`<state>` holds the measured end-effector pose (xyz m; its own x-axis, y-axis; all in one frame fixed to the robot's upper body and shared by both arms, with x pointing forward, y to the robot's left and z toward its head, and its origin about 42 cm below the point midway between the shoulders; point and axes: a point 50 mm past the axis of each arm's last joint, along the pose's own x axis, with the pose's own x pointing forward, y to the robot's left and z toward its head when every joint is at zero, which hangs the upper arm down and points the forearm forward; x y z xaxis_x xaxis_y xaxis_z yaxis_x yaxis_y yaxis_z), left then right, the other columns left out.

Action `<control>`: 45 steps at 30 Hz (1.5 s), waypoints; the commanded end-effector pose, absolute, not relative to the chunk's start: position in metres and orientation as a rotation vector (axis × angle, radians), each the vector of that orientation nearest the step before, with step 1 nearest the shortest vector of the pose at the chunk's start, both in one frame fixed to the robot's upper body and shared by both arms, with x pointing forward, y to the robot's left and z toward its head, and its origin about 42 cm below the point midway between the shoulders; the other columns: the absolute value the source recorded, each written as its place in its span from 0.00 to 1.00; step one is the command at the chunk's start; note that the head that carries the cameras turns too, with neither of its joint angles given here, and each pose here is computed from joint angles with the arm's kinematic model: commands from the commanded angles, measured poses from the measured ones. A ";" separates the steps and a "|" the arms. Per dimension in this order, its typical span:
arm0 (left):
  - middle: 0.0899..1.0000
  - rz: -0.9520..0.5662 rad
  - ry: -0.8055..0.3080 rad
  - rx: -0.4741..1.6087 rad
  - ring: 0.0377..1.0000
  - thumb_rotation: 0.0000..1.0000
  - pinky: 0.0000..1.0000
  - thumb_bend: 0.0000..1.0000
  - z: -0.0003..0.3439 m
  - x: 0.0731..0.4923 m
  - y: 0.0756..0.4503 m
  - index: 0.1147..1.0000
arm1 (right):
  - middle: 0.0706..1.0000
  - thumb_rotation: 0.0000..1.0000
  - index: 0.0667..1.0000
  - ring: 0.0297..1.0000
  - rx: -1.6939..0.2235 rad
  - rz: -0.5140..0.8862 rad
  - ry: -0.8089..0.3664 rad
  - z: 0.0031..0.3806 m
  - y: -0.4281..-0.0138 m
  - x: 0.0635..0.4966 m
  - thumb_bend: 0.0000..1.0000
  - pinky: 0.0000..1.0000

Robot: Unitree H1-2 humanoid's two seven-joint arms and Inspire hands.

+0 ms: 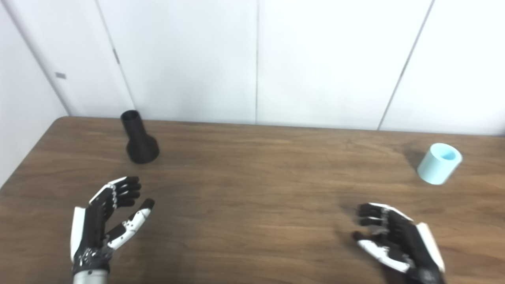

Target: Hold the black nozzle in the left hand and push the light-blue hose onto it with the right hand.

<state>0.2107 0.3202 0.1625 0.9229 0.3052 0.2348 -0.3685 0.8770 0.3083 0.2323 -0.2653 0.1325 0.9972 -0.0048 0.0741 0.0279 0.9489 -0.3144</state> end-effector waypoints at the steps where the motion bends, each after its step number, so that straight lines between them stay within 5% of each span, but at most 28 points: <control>1: 0.68 0.392 -0.213 0.381 0.67 0.17 0.64 0.67 0.168 0.207 0.331 0.69 | 0.64 0.00 0.63 0.63 -0.348 -0.034 -0.098 0.136 -0.279 0.234 0.30 0.54; 7: 0.67 0.434 -0.200 0.427 0.66 0.17 0.62 0.70 0.163 0.214 0.345 0.68 | 0.67 0.00 0.64 0.65 -0.343 -0.034 -0.079 0.129 -0.294 0.235 0.29 0.56; 27: 0.79 0.397 -0.121 0.537 0.80 0.49 0.77 1.00 0.159 0.283 0.335 0.83 | 0.65 0.00 0.63 0.63 -0.399 -0.061 -0.017 0.120 -0.331 0.261 0.27 0.53; 45: 0.86 0.443 0.002 0.580 0.84 0.46 0.75 1.00 0.163 0.321 0.355 0.90 | 0.66 0.03 0.63 0.63 -0.414 -0.057 -0.019 0.116 -0.338 0.259 0.23 0.53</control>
